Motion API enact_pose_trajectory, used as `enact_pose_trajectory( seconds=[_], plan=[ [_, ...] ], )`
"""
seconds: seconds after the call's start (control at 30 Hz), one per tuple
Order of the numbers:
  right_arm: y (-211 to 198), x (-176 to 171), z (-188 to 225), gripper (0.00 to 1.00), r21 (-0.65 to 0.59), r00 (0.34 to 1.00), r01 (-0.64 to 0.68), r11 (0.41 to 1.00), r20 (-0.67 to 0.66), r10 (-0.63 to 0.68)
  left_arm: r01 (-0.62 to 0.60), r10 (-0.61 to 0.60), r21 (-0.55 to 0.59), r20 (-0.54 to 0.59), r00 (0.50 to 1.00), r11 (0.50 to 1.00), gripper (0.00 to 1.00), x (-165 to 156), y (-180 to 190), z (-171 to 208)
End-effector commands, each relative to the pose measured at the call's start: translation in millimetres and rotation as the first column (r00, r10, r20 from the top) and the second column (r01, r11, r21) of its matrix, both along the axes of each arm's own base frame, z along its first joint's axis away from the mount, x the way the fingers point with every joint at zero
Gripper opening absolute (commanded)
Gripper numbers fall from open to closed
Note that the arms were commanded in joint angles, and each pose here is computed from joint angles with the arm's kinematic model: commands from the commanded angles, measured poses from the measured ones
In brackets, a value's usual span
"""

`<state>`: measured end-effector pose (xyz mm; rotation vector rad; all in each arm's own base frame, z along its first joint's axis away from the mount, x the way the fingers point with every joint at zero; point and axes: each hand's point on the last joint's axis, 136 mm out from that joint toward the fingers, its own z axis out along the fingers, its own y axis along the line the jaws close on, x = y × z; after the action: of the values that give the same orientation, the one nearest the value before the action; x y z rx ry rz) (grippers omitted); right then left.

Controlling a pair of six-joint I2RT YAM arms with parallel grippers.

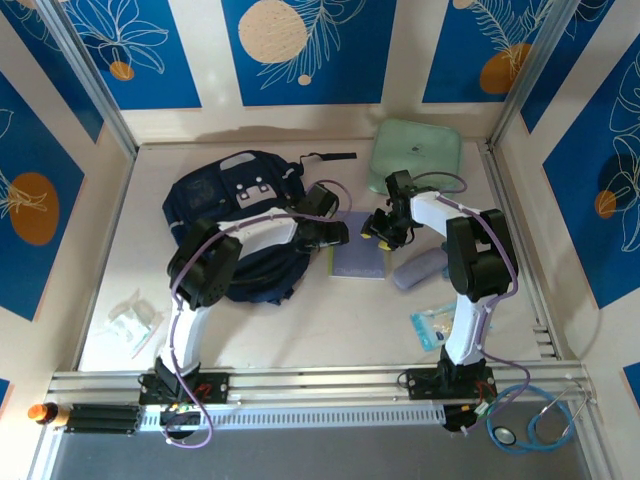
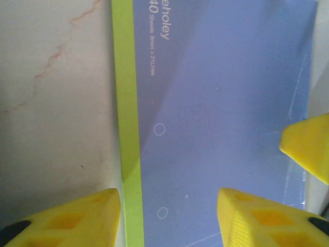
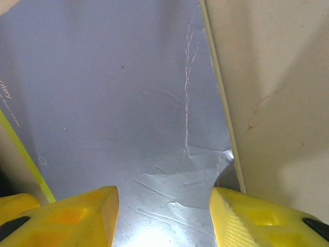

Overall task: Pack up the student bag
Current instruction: Pick up the book at the center of the table.

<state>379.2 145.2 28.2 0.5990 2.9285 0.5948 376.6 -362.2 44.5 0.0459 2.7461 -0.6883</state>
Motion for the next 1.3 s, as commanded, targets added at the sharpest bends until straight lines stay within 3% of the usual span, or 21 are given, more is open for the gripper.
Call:
enact_pose_trajectory(
  seconds=[0.0,0.17,0.43,0.6,0.83,1.1,1.27],
  plan=[
    [-3,-14,-13,0.52,-0.015,0.998,-0.016,1.000,-0.061,0.015,0.014,-0.013,0.033,-0.034,0.999,0.999,0.52,-5,-1,-11],
    [2,-14,-11,0.52,0.010,0.998,-0.016,1.000,-0.054,0.017,-0.020,0.022,0.044,-0.049,0.999,0.999,0.56,-6,4,-19],
    [3,-17,-16,0.52,0.017,0.997,-0.009,1.000,-0.072,0.010,0.021,-0.026,-0.056,-0.089,0.996,0.998,0.56,-11,-16,-15],
    [4,-18,-18,0.52,0.039,0.997,0.008,0.999,-0.073,-0.005,0.073,-0.088,-0.185,-0.076,0.993,0.980,0.56,-10,-33,13],
    [5,-19,-18,0.52,0.066,0.997,0.029,0.997,-0.075,-0.024,0.136,-0.141,-0.396,0.018,0.990,0.908,0.53,-12,-44,72],
    [3,-18,-21,0.51,0.067,0.996,0.039,0.997,-0.078,-0.033,0.120,-0.119,-0.426,0.031,0.992,0.897,0.40,-18,-39,69],
    [2,-18,-22,0.51,0.064,0.996,0.041,0.997,-0.077,-0.036,0.107,-0.109,-0.409,0.018,0.994,0.906,0.38,-17,-38,63]
  ],
)
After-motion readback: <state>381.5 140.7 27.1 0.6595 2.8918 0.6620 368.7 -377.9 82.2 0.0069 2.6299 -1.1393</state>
